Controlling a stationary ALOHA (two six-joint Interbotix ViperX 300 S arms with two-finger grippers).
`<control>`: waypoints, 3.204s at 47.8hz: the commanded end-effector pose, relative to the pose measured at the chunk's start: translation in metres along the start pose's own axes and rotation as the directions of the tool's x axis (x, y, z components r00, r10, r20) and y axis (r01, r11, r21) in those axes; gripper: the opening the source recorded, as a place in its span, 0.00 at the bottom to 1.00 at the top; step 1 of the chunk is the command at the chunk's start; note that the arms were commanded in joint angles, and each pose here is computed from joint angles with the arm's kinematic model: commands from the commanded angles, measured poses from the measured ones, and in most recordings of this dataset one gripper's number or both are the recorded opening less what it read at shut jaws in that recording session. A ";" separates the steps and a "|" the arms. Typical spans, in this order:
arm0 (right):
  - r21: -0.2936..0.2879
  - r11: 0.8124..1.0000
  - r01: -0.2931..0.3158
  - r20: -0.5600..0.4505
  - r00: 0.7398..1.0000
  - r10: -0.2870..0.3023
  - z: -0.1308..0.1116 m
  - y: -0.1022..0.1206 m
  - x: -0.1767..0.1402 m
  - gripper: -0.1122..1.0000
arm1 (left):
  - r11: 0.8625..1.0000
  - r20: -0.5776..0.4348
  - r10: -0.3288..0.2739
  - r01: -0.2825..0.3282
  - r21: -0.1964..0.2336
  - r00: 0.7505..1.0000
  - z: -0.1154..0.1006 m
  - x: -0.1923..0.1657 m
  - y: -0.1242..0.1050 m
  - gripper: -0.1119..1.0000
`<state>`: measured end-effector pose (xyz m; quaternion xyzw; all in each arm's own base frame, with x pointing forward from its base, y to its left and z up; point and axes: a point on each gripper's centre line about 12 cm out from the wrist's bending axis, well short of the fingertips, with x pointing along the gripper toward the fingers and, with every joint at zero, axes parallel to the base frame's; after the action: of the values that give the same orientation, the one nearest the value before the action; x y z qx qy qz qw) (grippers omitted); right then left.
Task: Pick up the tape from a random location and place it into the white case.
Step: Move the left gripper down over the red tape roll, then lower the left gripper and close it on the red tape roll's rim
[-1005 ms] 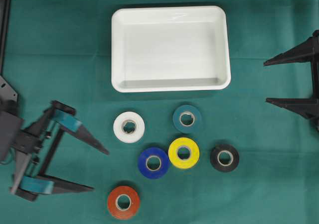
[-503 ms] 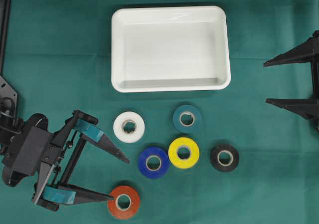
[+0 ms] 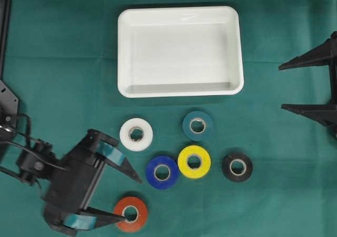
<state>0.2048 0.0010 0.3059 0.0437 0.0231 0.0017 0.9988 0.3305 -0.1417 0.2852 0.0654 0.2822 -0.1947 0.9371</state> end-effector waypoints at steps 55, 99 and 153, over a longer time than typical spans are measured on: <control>-0.012 1.000 -0.006 0.013 1.000 0.006 0.010 0.002 0.002 0.93 | 1.000 -0.354 -0.002 0.004 0.006 0.935 0.020 0.010 0.000 1.00; -0.014 1.000 -0.004 -0.005 1.000 0.004 0.008 0.002 0.002 0.93 | 1.000 -0.357 -0.002 0.005 0.006 0.934 0.001 0.025 -0.001 1.00; -0.031 1.000 -0.001 -0.045 0.999 0.000 -0.001 0.001 0.008 0.93 | 0.999 -0.464 -0.020 0.032 0.018 0.885 -0.088 0.116 -0.014 1.00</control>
<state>0.2100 0.0014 0.2966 0.0305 0.0545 0.0020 0.9980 0.3662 -0.1667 0.1402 0.1205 0.5126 -0.1842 0.8299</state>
